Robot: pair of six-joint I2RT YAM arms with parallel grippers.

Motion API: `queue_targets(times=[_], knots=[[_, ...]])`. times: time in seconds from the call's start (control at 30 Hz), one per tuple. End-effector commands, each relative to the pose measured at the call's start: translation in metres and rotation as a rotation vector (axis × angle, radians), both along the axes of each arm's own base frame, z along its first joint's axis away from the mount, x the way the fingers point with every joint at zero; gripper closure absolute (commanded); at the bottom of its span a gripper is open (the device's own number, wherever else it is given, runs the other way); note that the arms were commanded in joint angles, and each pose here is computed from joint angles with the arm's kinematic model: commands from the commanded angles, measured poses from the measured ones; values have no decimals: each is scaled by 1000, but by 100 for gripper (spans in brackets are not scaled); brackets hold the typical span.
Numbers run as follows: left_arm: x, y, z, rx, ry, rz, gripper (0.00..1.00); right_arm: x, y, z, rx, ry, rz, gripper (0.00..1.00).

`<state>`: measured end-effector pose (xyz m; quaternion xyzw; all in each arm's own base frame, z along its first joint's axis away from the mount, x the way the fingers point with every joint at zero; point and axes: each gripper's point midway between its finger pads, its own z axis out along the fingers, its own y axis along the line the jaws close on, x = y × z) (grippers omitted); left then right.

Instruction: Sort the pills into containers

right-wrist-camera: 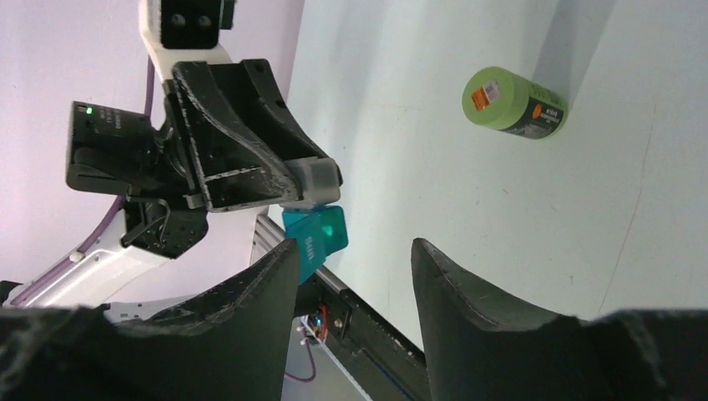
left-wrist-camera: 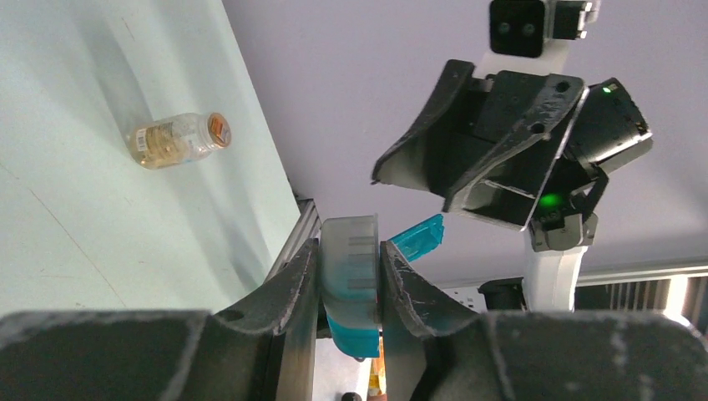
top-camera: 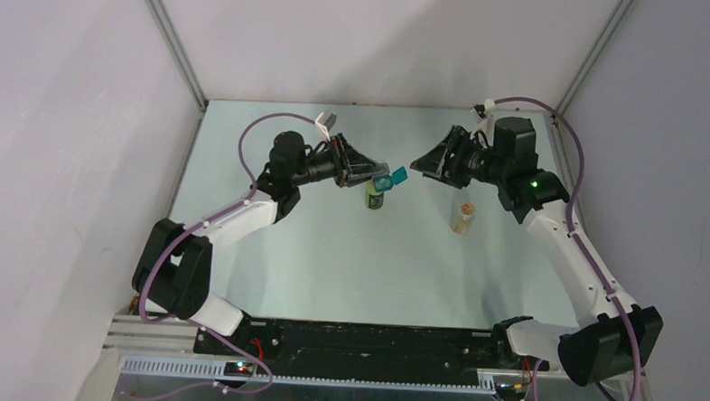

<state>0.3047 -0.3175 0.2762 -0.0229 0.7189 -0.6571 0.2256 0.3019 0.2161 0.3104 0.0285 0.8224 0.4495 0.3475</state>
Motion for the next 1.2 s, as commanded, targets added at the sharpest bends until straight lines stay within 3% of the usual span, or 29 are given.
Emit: queue_targets(times=[0.0, 0.17, 0.5, 0.83, 1.17], knots=[[-4, 0, 24, -55, -50, -3, 100, -10, 13, -6, 9, 11, 111, 41], [-4, 0, 27, -60, -53, -7, 100, -22, 34, 6, 79, -24, 247, 34], [-6, 0, 37, -71, -72, -2, 100, -27, 56, -6, 108, 26, 348, 32], [-6, 3, 47, -73, -69, 20, 100, -29, 76, -7, 230, 79, 434, 50], [-7, 3, 58, -98, -73, 17, 100, -27, 84, -10, 275, 121, 453, 49]])
